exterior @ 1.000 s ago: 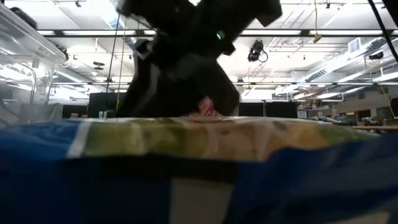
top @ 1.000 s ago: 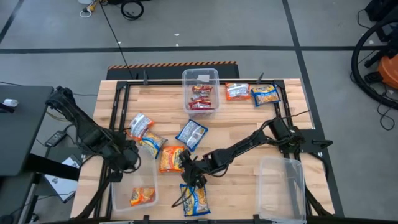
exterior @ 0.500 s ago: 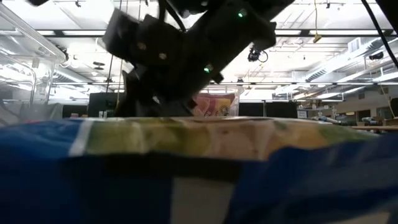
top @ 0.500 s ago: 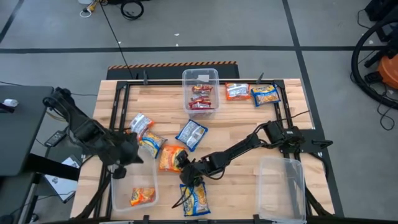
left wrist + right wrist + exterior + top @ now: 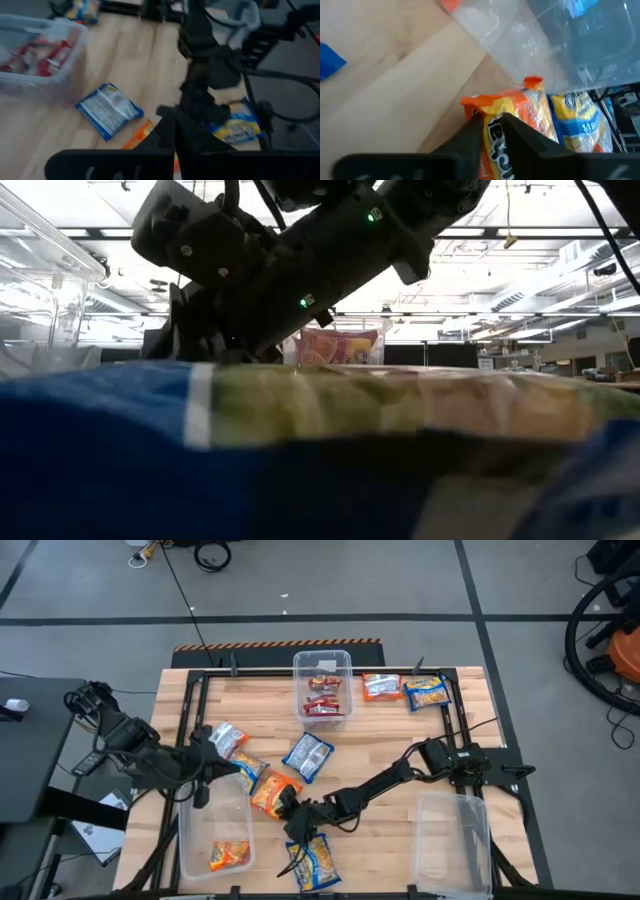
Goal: Sort Maruchan noodles
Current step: Put the orange noodle pack into the bottom left transparent bin
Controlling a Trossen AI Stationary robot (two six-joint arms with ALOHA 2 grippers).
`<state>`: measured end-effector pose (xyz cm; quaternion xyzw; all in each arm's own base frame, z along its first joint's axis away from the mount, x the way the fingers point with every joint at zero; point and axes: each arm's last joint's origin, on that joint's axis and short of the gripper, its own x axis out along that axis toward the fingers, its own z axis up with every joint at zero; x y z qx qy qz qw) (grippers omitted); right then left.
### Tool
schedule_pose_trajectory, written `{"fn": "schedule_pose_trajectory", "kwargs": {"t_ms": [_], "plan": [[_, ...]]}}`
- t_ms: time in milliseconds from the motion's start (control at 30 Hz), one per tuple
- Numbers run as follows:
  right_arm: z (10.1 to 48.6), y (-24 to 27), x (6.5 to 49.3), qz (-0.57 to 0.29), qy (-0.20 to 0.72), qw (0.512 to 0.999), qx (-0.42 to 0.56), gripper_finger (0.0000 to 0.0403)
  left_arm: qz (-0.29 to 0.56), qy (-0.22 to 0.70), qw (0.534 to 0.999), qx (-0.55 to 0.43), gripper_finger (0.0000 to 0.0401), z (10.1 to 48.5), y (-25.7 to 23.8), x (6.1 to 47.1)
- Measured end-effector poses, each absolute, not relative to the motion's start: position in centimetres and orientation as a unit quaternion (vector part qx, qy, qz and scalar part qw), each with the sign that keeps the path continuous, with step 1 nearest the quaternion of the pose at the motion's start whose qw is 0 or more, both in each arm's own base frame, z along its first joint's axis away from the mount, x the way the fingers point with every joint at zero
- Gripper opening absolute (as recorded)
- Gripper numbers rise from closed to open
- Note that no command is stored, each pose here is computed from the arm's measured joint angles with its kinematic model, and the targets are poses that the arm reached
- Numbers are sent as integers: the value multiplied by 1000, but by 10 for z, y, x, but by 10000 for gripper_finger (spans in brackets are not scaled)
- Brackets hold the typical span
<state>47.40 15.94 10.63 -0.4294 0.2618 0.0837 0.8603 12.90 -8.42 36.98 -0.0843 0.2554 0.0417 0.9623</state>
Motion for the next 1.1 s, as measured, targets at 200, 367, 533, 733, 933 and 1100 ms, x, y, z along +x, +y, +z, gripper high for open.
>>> {"fn": "schedule_pose_trajectory", "kwargs": {"t_ms": [200, 367, 533, 733, 933, 1100], "plan": [[112, 164, 471, 50, 266, 869, -414, 14, 27, 207, 973, -94, 7, 379, -88, 134], [157, 159, 463, -7, 271, 886, -375, 9, 15, 130, 990, -58, 36, 396, -90, 141], [228, 134, 446, -21, 261, 939, -224, 9, 32, 125, 991, 20, 87, 397, -86, 144], [285, 85, 430, -16, 246, 969, -10, 9, 14, 151, 985, 80, 152, 390, -84, 158], [309, 71, 423, 13, 217, 976, 29, 9, -19, 215, 970, 112, 203, 374, -76, 180], [316, 71, 419, 15, 210, 976, 49, 9, -72, 249, 961, 101, 225, 367, -67, 192]]}}
